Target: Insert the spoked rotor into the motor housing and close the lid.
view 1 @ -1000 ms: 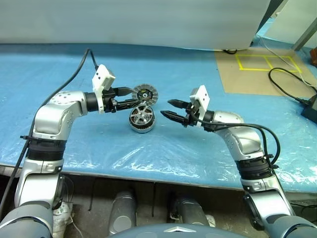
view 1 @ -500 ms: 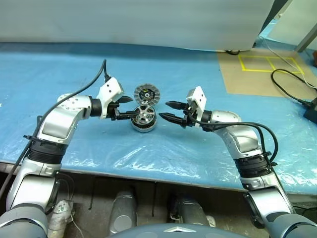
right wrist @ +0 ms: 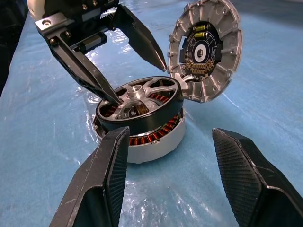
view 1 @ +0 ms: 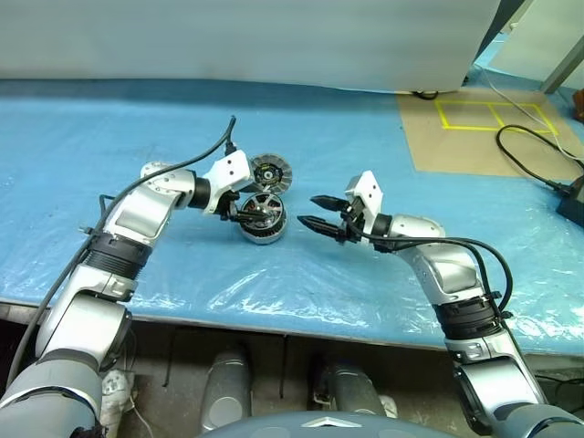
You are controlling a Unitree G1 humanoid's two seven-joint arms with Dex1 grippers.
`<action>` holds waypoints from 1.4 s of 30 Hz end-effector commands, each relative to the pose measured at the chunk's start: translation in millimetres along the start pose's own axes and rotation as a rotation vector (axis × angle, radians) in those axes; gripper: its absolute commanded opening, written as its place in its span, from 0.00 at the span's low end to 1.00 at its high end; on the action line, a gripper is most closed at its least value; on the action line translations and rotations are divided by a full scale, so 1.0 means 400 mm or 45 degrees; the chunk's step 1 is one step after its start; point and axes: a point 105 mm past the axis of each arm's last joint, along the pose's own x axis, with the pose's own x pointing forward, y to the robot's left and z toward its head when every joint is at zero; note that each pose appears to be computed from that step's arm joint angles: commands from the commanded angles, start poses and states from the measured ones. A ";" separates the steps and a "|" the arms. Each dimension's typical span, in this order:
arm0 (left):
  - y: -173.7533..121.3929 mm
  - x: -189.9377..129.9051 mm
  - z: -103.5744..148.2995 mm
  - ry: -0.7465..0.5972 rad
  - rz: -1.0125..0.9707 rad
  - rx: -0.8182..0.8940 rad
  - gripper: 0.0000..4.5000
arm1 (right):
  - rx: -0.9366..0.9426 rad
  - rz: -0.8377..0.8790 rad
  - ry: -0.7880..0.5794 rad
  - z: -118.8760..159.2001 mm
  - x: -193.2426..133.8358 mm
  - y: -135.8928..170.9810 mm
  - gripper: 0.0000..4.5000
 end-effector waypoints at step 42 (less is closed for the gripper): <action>0.031 0.012 0.028 0.052 -0.010 0.155 0.44 | -0.076 -0.043 -0.009 -0.002 0.001 0.007 0.64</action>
